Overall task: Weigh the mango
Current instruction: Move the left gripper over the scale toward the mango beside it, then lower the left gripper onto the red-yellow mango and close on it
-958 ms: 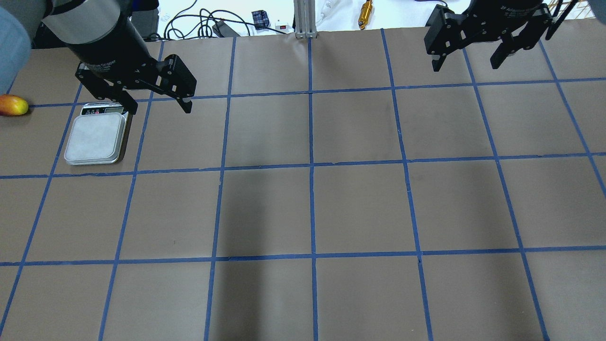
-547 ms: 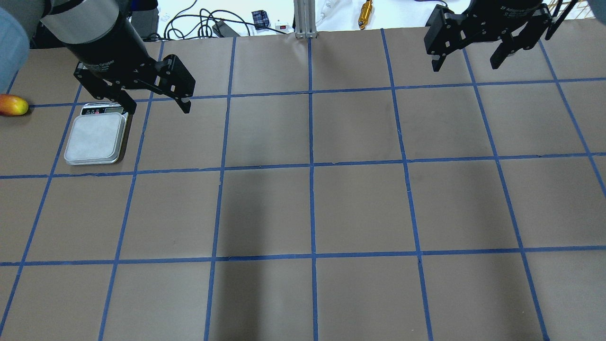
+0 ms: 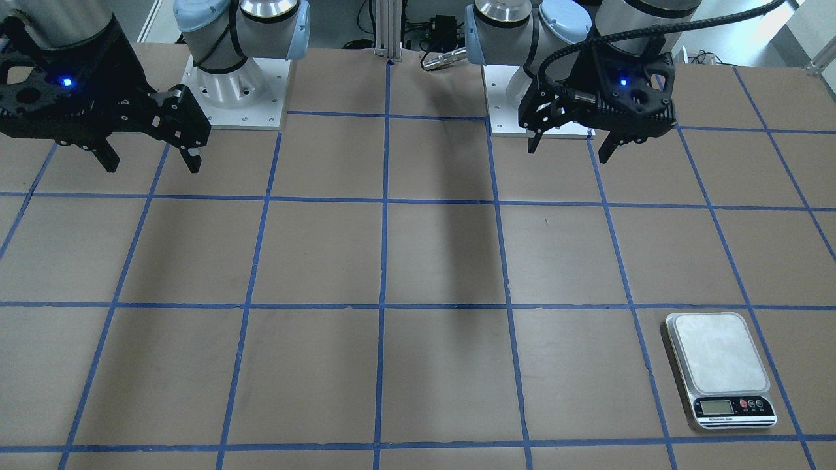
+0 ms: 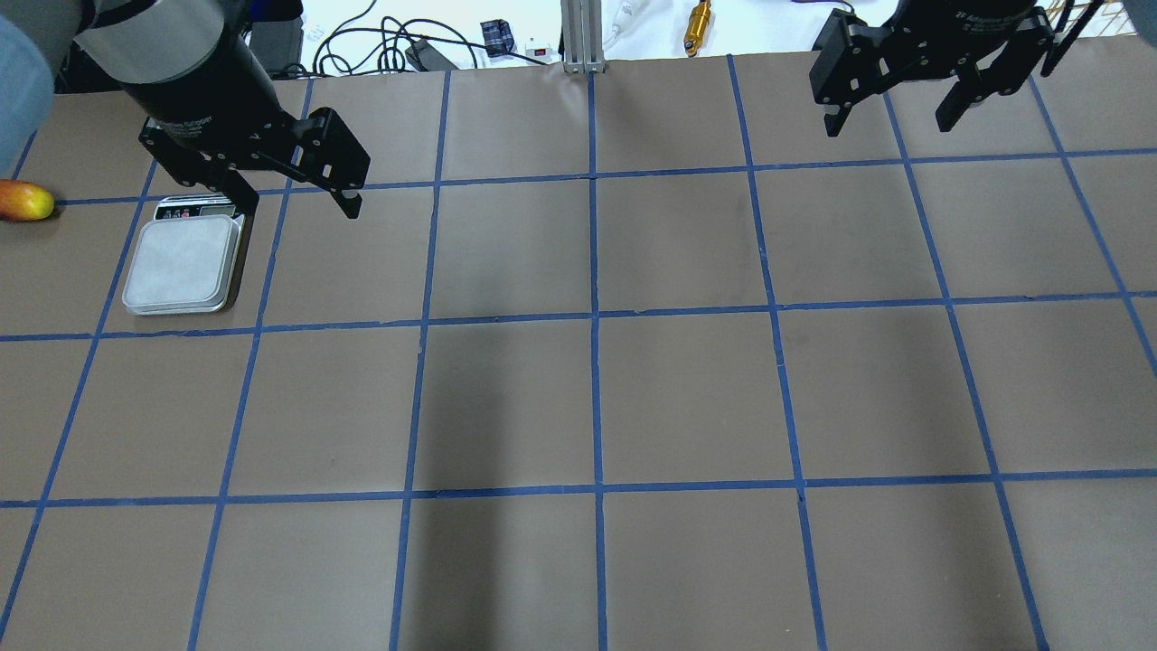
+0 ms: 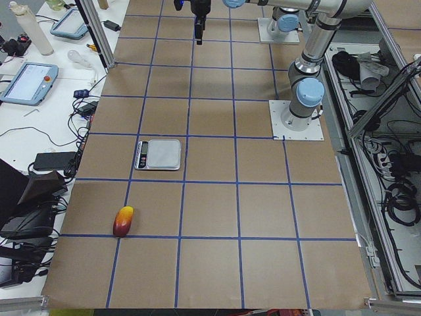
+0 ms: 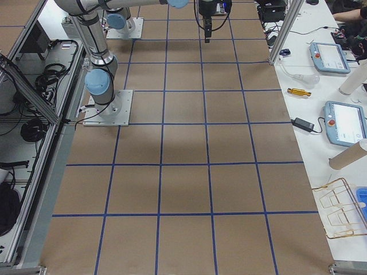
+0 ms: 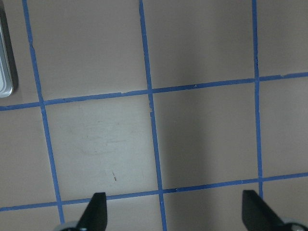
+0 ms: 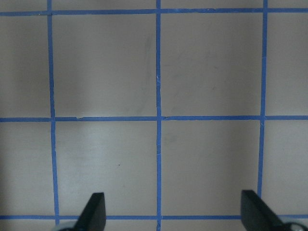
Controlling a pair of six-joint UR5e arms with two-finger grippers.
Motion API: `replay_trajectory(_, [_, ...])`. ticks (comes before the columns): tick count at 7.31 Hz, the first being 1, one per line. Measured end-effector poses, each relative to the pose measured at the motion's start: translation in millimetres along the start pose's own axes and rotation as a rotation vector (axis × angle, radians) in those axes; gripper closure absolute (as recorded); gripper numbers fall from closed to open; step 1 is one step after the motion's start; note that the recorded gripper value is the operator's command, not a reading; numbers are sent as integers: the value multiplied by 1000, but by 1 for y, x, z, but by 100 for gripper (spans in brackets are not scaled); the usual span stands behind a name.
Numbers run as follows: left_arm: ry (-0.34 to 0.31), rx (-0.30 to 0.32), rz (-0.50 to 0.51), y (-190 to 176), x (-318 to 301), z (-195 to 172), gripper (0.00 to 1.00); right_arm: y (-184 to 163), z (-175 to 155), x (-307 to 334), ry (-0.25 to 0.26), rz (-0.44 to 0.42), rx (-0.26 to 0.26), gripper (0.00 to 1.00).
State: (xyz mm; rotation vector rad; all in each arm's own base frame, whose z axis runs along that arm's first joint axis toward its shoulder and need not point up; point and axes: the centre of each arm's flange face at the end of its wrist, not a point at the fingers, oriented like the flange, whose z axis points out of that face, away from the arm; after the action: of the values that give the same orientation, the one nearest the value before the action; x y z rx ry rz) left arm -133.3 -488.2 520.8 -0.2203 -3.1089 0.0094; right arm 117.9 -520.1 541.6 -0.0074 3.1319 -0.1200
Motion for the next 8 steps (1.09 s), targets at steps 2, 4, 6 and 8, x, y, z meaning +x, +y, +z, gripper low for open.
replay_trajectory(2, [-10,-26,72,-5,-44,9,0,0,0,0,0,0,1,0])
replay_trajectory(4, [-16,-56,205,-9,-86,20,2,0,0,0,1,0,0,0])
replay_trajectory(6, [-35,-136,328,-10,-164,47,2,0,0,0,1,0,0,0])
replay_trajectory(8, [-29,-150,449,-11,-256,78,0,0,0,0,1,1,-1,0])
